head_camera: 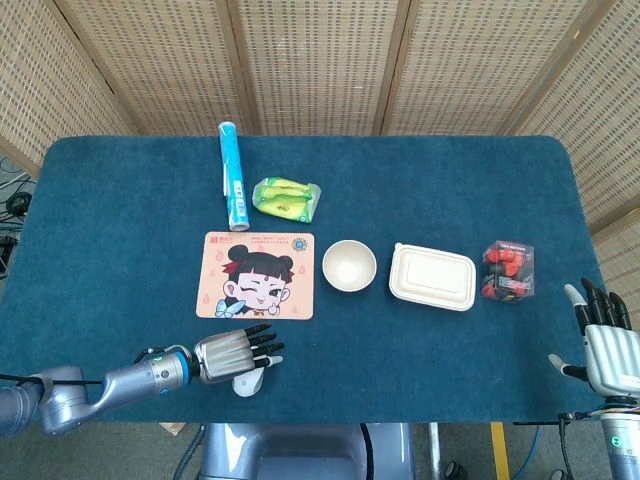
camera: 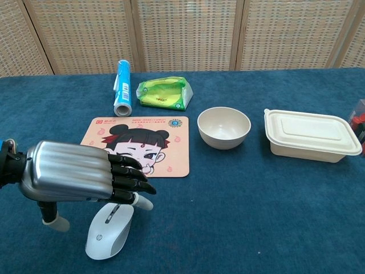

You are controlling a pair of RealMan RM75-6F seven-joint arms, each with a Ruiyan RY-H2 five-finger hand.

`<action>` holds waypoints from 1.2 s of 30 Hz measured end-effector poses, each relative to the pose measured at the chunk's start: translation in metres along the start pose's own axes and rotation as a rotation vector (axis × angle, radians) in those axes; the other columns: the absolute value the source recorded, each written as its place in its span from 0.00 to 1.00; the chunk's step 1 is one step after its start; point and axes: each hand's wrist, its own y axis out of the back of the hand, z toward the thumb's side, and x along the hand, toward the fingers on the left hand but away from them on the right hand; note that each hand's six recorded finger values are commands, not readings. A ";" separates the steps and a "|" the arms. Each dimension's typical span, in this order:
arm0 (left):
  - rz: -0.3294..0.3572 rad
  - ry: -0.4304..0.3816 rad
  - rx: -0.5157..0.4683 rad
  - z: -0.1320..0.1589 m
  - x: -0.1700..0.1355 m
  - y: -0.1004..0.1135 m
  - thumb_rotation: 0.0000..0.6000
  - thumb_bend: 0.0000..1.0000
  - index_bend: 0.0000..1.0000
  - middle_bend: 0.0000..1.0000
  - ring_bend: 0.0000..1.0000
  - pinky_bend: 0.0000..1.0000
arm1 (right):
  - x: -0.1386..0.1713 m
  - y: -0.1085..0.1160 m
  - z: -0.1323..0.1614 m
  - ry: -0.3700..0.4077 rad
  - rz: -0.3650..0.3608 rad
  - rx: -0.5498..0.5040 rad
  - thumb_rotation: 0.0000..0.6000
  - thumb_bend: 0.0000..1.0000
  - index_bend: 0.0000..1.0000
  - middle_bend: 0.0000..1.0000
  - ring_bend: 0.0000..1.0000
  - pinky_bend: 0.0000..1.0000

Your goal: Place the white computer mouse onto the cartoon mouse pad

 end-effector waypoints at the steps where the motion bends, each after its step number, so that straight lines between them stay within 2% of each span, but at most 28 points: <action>1: -0.001 -0.001 -0.002 0.001 0.002 0.000 1.00 0.18 0.01 0.00 0.00 0.00 | 0.000 0.000 0.000 0.001 0.000 0.000 1.00 0.00 0.02 0.00 0.00 0.00; 17: -0.023 -0.018 0.002 0.008 0.017 -0.002 1.00 0.21 0.14 0.00 0.00 0.00 | 0.000 0.002 -0.002 -0.004 -0.010 -0.013 1.00 0.00 0.02 0.00 0.00 0.00; 25: -0.033 -0.017 0.002 0.009 0.019 -0.005 1.00 0.23 0.26 0.00 0.00 0.00 | 0.001 0.003 -0.001 -0.001 -0.014 -0.015 1.00 0.00 0.02 0.00 0.00 0.00; 36: -0.029 -0.014 0.005 0.010 0.021 -0.007 1.00 0.26 0.47 0.00 0.00 0.00 | 0.001 0.003 -0.001 0.000 -0.016 -0.017 1.00 0.00 0.02 0.00 0.00 0.00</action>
